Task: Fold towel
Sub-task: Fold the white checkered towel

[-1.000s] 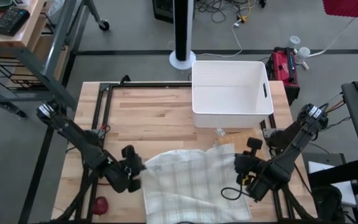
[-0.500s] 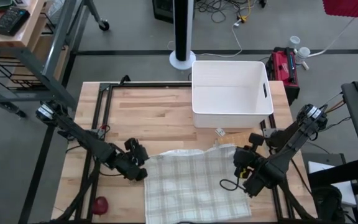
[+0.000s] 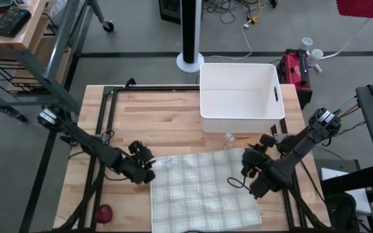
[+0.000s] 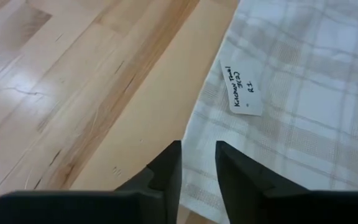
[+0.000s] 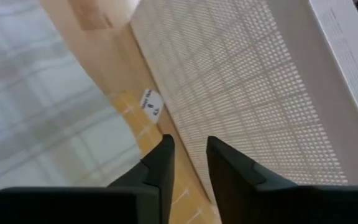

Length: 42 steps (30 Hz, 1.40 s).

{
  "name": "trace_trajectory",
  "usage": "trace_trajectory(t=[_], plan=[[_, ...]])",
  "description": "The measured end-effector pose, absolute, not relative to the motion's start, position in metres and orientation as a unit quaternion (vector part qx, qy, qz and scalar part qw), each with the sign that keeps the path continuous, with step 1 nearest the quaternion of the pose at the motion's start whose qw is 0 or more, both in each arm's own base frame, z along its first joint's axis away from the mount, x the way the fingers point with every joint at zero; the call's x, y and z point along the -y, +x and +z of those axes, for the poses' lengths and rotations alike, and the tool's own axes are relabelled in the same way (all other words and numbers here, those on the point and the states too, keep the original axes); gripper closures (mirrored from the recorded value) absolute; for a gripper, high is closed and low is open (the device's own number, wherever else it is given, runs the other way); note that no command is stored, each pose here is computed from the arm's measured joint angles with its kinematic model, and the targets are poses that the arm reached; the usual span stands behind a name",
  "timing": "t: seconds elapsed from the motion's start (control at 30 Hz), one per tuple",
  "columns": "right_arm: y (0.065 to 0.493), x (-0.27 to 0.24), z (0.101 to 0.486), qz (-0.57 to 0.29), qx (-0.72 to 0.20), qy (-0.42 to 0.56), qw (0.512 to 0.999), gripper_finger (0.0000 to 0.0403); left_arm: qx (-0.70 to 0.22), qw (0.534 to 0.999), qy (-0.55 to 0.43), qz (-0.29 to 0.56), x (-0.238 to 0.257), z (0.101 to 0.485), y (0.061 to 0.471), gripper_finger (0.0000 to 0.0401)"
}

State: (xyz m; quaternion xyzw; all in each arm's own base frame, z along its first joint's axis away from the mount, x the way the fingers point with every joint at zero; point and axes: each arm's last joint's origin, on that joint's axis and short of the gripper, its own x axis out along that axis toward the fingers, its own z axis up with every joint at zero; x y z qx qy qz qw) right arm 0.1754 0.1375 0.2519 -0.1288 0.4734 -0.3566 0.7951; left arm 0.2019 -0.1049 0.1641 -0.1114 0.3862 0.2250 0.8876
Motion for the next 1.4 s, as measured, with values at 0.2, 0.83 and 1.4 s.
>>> trace_trajectory(t=[0.2,0.83,1.4], plan=[[0.173,-0.134,0.244,-0.363,-0.484,-0.136,0.784,0.0286,-0.402,0.89,-0.105,0.189,0.11,0.172,0.206,0.0292],[0.147,-0.257,0.232,0.052,-0.467,0.034,0.882,0.0284,-0.4,0.882,-0.203,-0.146,0.207,0.177,0.233,0.0257],[0.153,-0.313,0.172,0.157,-0.603,-0.068,0.779,0.0286,-0.559,0.808,-0.097,-0.155,0.311,0.164,0.297,0.0242]])
